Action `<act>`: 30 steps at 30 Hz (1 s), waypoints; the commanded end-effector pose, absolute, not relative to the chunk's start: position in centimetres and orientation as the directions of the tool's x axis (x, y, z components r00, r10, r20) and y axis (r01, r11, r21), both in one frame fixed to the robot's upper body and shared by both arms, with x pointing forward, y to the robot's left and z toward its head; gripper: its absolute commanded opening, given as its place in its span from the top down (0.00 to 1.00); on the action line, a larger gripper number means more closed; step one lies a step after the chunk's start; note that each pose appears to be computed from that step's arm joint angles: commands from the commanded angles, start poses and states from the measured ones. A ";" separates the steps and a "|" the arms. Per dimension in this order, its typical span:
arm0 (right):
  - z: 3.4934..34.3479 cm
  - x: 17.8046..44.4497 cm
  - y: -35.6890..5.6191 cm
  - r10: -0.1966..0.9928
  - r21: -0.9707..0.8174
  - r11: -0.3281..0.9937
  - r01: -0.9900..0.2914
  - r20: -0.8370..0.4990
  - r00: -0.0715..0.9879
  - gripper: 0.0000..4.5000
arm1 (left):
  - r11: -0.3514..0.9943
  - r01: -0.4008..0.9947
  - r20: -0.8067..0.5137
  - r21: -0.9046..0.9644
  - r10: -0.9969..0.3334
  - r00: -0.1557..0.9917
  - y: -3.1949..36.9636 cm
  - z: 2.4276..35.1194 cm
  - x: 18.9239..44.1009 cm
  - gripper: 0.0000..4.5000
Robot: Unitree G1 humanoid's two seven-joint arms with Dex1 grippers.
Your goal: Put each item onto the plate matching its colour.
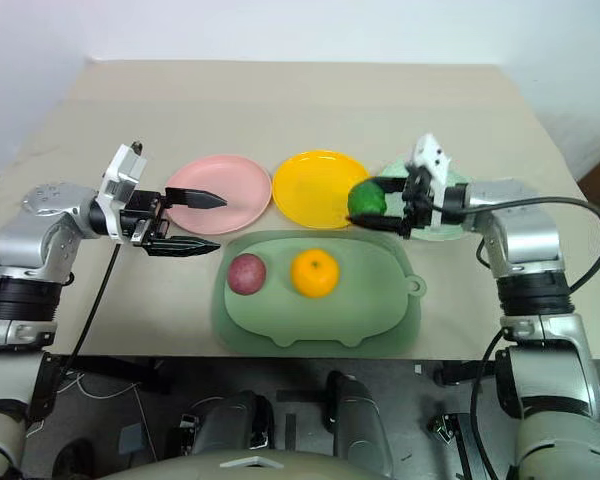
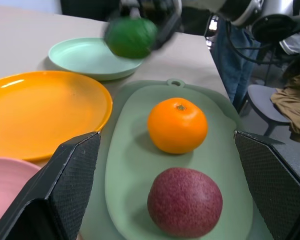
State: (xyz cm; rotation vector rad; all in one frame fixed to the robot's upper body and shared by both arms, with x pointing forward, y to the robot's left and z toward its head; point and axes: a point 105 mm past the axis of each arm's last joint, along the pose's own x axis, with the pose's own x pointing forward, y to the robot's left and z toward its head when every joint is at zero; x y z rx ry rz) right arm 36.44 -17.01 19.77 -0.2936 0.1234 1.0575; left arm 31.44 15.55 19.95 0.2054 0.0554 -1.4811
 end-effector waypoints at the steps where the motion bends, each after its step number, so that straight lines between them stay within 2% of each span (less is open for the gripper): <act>1: 18.1 38.6 -19.2 0.694 -0.331 0.543 -0.772 -0.341 0.634 0.19 | 0.069 0.988 -0.152 0.139 -0.984 0.090 15.5 21.0 31.3 0.00; 8: 17.4 41.0 -20.9 0.554 -0.469 0.589 -0.657 -0.357 0.752 0.19 | 0.070 0.988 -0.155 0.138 -0.984 0.092 15.6 21.1 31.3 0.00; 11: 17.9 41.4 -21.1 0.554 -0.458 0.616 -0.641 -0.327 0.766 0.19 | 0.070 0.988 -0.156 0.137 -0.984 0.091 15.6 21.1 31.2 0.00; 15: 19.4 42.1 -21.3 0.566 -0.328 0.709 -0.624 -0.262 0.781 0.19 | 0.069 0.988 -0.156 0.136 -0.984 0.090 15.7 21.0 31.1 0.00; 19: 19.8 42.5 -22.1 0.536 -0.331 0.737 -0.589 -0.244 0.808 0.19 | 0.068 0.988 -0.152 0.138 -0.984 0.089 15.6 21.1 31.2 0.00; 22: 21.0 42.3 -21.4 0.590 -0.268 0.735 -0.623 -0.200 0.782 0.19 | 0.069 0.988 -0.151 0.140 -0.984 0.091 15.6 21.2 31.2 0.00; 24: 20.0 42.6 -22.3 0.517 -0.393 0.714 -0.579 -0.263 0.815 0.19 | 0.069 0.988 -0.152 0.140 -0.984 0.090 15.6 21.2 31.2 0.00; 28: 19.1 42.3 -22.2 0.557 -0.301 0.725 -0.620 -0.272 0.784 0.19 | 0.067 0.988 -0.155 0.137 -0.984 0.088 15.6 21.1 31.2 0.00; 30: 19.2 42.3 -22.2 0.550 -0.325 0.722 -0.610 -0.266 0.792 0.19 | 0.068 0.988 -0.153 0.137 -0.984 0.089 15.6 21.1 31.2 0.00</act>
